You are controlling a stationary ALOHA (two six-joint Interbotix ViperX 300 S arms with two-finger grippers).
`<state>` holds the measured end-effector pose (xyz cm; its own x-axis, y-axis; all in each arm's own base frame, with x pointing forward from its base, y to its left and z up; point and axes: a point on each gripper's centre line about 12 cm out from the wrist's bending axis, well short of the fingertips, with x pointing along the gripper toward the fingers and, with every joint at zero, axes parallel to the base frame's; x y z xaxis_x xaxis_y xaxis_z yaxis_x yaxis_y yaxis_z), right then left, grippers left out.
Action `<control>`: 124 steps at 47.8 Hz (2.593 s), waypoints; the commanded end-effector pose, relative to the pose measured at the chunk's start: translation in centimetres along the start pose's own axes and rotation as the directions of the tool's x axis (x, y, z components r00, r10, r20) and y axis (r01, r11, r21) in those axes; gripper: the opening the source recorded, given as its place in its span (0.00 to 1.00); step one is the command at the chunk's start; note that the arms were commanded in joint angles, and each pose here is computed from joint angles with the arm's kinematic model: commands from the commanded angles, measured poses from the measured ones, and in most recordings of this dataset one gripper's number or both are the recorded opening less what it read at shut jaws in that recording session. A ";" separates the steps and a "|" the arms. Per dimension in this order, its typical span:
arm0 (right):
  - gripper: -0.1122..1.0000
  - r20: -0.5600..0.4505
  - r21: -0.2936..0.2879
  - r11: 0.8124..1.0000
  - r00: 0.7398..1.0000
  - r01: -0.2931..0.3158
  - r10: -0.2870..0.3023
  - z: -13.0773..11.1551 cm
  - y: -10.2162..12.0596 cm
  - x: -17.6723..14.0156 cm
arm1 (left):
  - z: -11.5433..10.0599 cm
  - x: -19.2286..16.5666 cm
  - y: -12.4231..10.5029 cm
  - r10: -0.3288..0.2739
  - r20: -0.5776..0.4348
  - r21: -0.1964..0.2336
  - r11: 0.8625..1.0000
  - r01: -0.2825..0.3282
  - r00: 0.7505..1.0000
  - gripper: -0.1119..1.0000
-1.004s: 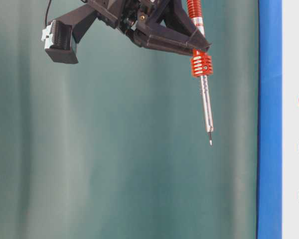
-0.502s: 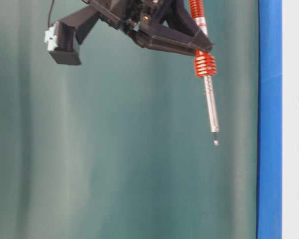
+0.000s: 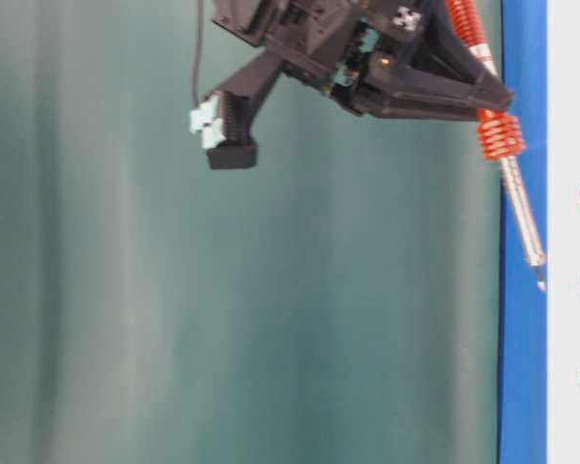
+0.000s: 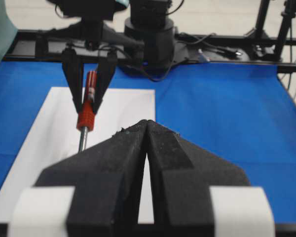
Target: Touch the tip of the soldering iron to the mark.
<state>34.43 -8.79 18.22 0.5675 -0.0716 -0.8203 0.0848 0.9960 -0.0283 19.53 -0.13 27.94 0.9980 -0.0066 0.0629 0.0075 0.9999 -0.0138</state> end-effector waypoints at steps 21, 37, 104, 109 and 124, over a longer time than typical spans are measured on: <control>0.16 -0.004 0.007 1.000 1.000 0.009 -0.009 -0.1 -0.3 1.8 | 0.3 0.2 0.0 0.001 0.009 0.002 1.000 -0.001 1.000 0.10; 0.16 -0.007 0.008 1.000 1.000 0.010 -0.010 -0.2 -0.4 1.9 | 0.3 0.2 0.0 0.001 0.011 0.000 1.000 -0.001 1.000 0.10; 0.16 -0.010 0.015 1.000 1.000 0.013 -0.013 -0.1 -0.7 1.9 | 0.4 0.2 0.0 0.001 0.014 0.000 1.000 -0.001 1.000 0.10; 0.16 -0.011 0.013 1.000 1.000 0.011 -0.011 -0.1 -0.6 1.9 | 0.4 0.2 0.0 0.001 0.014 0.000 1.000 -0.001 1.000 0.10; 0.16 0.040 0.004 1.000 0.999 0.009 -0.009 2.0 -0.6 -0.8 | 0.4 0.2 0.0 0.001 0.017 0.000 1.000 -0.001 1.000 0.10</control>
<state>35.02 -9.29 16.89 0.5342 -0.0657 -0.8428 0.0930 0.9955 -0.0187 19.52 -0.13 27.93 0.9978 -0.0066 0.0659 0.0075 0.9999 -0.0138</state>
